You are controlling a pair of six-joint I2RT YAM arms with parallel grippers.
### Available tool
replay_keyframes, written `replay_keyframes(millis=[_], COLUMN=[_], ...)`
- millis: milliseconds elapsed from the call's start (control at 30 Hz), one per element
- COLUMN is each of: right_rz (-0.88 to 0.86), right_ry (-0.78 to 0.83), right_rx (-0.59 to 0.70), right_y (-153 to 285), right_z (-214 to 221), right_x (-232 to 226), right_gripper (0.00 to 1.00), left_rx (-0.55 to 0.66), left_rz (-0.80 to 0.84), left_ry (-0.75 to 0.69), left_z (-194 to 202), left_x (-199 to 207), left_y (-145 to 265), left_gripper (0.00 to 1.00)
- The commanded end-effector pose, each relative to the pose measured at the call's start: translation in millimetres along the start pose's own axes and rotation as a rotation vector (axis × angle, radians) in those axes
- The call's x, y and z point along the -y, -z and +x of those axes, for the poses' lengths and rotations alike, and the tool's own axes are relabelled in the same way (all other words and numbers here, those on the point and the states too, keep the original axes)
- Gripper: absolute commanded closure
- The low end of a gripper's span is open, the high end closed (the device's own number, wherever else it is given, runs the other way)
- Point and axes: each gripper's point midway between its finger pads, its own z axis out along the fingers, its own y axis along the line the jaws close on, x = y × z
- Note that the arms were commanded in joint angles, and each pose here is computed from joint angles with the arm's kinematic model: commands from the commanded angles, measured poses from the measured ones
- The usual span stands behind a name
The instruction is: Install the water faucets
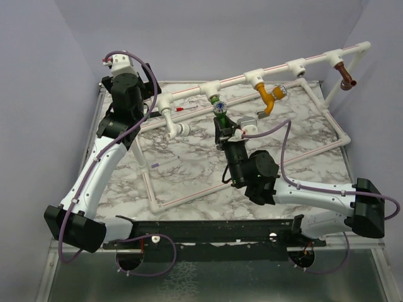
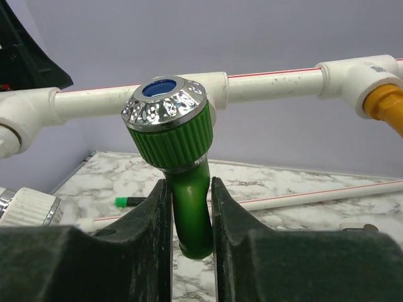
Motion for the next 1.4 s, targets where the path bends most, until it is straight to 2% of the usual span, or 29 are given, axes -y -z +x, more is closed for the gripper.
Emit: replay_keyframes(millis=[0, 233, 833, 1367], right_rz=[0.041, 0.073, 0.095, 0.017], right_ry=[-0.334, -0.447, -0.552, -0.509], right_rx=[0.073, 0.093, 0.129, 0.075], right_y=[-0.8, 5.6, 15.2, 14.6], right_z=[-22.3, -30.8, -47.4, -29.7], right_x=[2.7, 15.6, 35.3, 14.4], right_gripper=[0.99, 0.99, 0.99, 0.99], left_rx=[-0.307, -0.309, -0.313, -0.318], left_rz=[0.095, 0.098, 0.1, 0.1], left_ry=[-0.151, -0.15, -0.153, -0.155], left_z=[90.1, 90.3, 91.8, 93.8], left_x=[9.7, 10.1, 10.7, 10.8], left_y=[22.6, 22.6, 22.1, 21.0], left_gripper=[0.01, 0.01, 0.01, 0.01])
